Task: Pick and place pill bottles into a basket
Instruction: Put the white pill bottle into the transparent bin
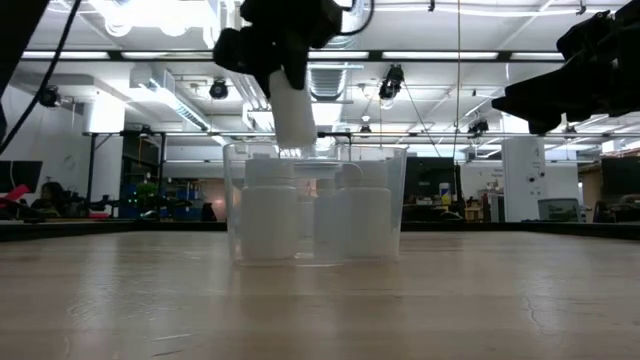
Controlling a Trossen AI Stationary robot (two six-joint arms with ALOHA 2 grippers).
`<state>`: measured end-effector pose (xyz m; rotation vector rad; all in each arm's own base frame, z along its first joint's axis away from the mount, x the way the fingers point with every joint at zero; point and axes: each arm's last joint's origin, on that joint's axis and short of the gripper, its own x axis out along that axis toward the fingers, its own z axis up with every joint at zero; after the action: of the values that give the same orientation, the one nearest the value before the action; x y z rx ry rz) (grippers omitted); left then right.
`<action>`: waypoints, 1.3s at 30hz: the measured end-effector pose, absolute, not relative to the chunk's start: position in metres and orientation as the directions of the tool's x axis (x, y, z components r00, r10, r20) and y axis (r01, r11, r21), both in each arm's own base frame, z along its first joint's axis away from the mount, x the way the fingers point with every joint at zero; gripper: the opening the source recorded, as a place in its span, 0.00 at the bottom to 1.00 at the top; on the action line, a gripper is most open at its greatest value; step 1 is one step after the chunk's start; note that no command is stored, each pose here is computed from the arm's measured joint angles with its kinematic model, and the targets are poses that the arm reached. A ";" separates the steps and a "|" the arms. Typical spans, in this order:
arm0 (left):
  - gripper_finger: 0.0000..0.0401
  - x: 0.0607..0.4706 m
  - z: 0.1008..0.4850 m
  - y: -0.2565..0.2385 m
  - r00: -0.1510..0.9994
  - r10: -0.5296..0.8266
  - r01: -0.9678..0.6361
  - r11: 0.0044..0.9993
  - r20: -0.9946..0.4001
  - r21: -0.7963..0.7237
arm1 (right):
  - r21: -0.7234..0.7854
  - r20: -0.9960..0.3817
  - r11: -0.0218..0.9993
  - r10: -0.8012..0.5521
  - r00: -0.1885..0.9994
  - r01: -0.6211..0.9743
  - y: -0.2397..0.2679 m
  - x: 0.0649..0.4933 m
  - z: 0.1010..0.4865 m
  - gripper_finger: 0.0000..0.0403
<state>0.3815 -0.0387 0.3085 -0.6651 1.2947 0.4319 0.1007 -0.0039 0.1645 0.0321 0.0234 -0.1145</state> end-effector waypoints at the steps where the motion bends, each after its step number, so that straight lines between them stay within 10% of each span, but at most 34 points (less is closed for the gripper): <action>1: 0.35 0.386 0.305 -0.040 0.224 -0.069 -0.637 0.744 -0.972 -0.200 | 0.031 -0.025 0.993 -0.114 0.993 0.115 -0.004 0.101 0.165 0.48; 39: 0.35 0.389 0.228 -0.052 0.128 -0.058 -0.615 0.779 -0.990 -0.125 | 0.030 -0.026 0.993 -0.114 0.993 0.115 -0.004 0.101 0.164 0.48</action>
<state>0.3885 -0.0519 0.2280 -0.5944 1.4021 0.4418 0.1008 -0.0039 0.1645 0.0318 0.0238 -0.1147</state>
